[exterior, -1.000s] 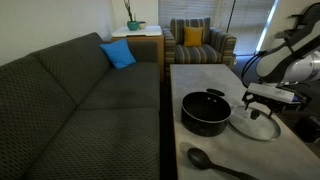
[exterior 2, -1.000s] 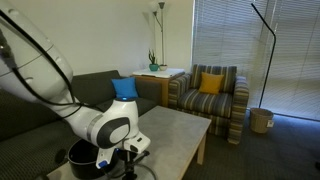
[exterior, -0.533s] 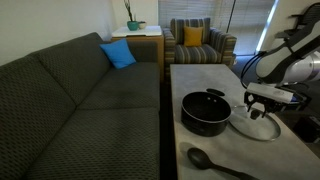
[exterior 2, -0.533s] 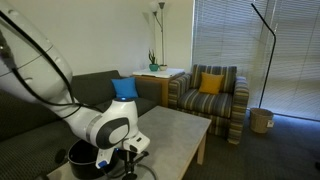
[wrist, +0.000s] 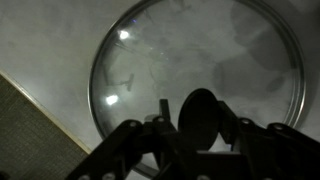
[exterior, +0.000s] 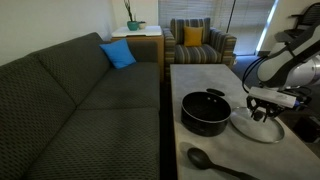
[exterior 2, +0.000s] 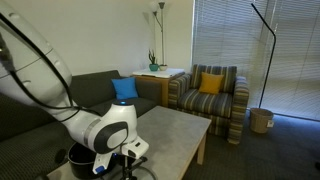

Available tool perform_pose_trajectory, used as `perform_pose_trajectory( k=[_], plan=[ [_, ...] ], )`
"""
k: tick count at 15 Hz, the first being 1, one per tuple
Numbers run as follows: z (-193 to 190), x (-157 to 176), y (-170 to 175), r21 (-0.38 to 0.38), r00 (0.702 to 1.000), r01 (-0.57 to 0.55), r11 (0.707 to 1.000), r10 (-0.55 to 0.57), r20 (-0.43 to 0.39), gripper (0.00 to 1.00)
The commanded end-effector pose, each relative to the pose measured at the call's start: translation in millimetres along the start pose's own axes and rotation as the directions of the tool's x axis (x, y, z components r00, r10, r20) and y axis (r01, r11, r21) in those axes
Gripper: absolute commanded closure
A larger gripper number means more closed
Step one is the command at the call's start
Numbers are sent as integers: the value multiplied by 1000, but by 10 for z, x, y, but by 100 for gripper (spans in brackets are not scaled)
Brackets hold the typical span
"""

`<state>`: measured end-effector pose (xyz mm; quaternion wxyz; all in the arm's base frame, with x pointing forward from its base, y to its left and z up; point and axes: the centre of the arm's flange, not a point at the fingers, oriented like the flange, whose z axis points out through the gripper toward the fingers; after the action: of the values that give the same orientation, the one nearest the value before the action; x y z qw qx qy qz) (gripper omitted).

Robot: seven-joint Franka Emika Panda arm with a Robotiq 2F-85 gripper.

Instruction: Place the lid on the pot

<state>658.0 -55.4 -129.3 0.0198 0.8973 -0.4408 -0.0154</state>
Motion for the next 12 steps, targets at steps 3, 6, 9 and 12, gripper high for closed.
perform_pose_trajectory(
  k=[3, 6, 9, 12],
  plan=[
    [597, 303, -339, -26, 1000, 12, 1000, -12, 7, 86],
    [513, 272, -350, -35, 1000, 27, 999, -28, -10, 86],
    [192, 113, -317, -75, 997, 60, 995, -64, -46, 86],
    [-36, 5, -327, -109, 990, 76, 991, -87, -108, 86]
  ],
)
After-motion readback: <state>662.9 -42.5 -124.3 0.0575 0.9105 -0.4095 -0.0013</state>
